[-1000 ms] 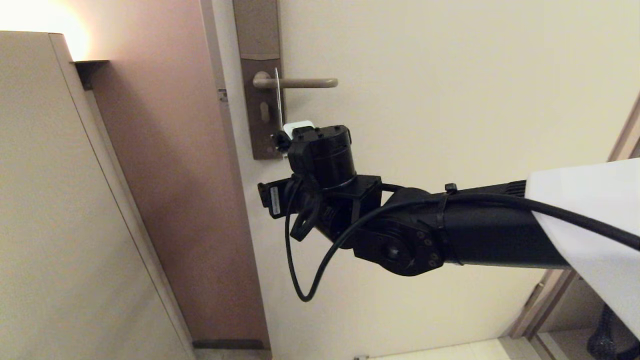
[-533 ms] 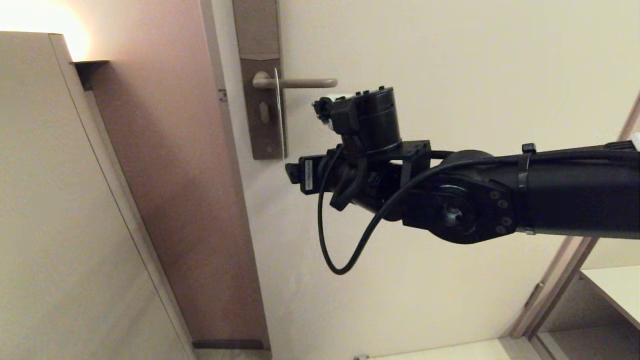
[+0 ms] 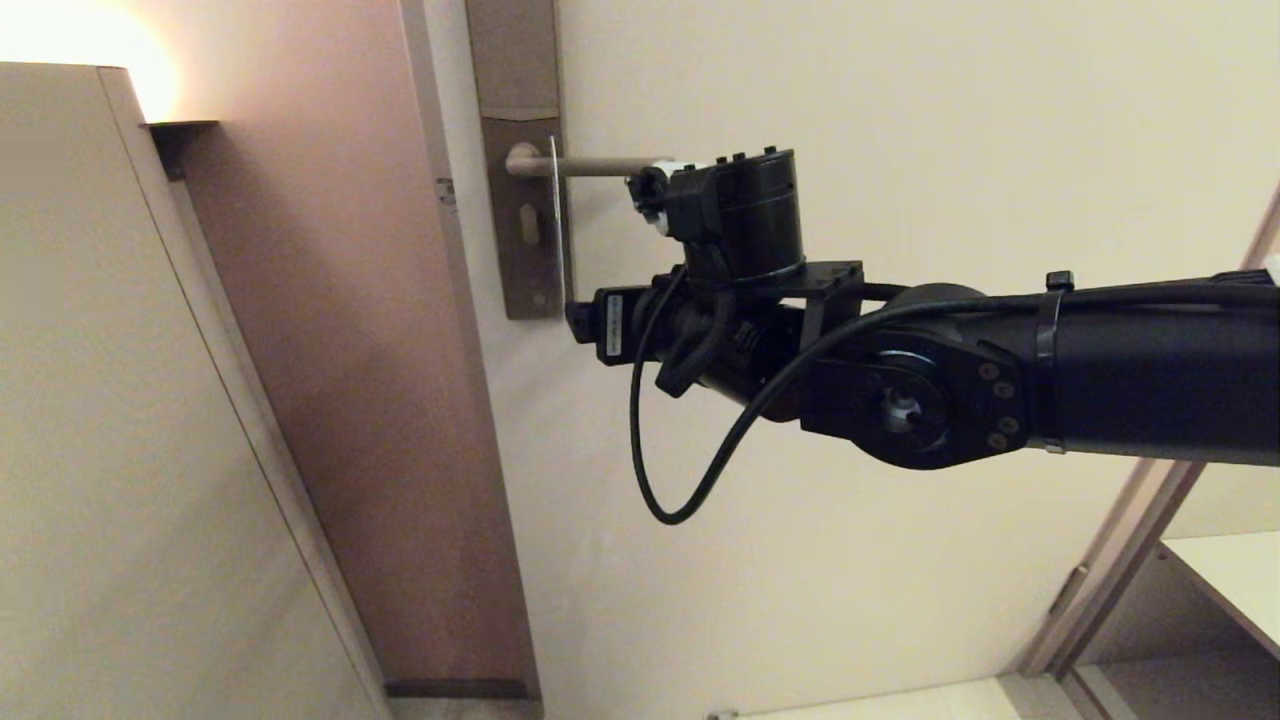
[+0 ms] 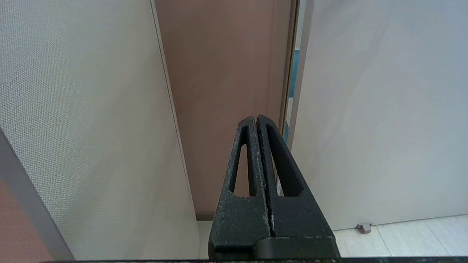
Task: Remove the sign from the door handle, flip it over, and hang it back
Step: Hang the sign back with the other side facing out
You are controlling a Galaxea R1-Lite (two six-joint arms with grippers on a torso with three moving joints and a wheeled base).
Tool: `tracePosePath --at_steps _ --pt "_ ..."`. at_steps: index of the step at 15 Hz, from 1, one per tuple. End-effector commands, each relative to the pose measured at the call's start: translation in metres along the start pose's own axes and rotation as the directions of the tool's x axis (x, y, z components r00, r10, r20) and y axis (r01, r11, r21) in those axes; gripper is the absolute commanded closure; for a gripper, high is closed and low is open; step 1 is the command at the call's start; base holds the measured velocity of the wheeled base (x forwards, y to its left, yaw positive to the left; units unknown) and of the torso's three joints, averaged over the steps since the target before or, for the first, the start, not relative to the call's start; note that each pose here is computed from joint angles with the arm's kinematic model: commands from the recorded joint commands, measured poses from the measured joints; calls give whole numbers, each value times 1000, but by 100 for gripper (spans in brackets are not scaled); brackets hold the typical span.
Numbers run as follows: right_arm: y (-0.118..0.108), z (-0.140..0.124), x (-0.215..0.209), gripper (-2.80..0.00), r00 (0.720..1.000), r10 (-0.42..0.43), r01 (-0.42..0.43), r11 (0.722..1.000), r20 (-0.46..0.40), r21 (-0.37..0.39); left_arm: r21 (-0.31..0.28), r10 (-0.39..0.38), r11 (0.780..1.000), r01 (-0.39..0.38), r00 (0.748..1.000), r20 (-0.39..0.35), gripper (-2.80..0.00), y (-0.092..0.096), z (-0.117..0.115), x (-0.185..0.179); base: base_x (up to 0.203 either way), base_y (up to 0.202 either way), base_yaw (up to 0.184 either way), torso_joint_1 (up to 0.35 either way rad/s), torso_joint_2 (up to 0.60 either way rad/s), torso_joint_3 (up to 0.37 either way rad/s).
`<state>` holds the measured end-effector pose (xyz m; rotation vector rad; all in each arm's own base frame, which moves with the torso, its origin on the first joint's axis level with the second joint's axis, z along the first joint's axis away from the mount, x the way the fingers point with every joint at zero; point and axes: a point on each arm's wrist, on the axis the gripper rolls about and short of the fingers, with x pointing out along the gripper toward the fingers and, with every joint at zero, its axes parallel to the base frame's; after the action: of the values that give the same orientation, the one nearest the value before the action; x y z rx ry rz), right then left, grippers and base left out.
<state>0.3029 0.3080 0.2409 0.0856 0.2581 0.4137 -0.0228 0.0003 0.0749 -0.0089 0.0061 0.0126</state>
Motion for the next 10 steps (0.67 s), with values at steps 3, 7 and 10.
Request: tracePosePath --at_steps 3,7,10 --pt "0 0 0 0 1000 -4 4 1000 2 0 0 1 1000 -1 1000 2 0 0 0 0 0 0 0 0 0 0" --pt "2 1 -1 0 1000 -15 15 1000 11 0 0 1 1000 -1 1000 1 0 0 0 0 0 0 0 0 0 0" --pt "7 10 -3 0 999 -1 0 1000 42 12 0 1 1000 -1 1000 0 0 0 0 0 0 0 0 0 0 0"
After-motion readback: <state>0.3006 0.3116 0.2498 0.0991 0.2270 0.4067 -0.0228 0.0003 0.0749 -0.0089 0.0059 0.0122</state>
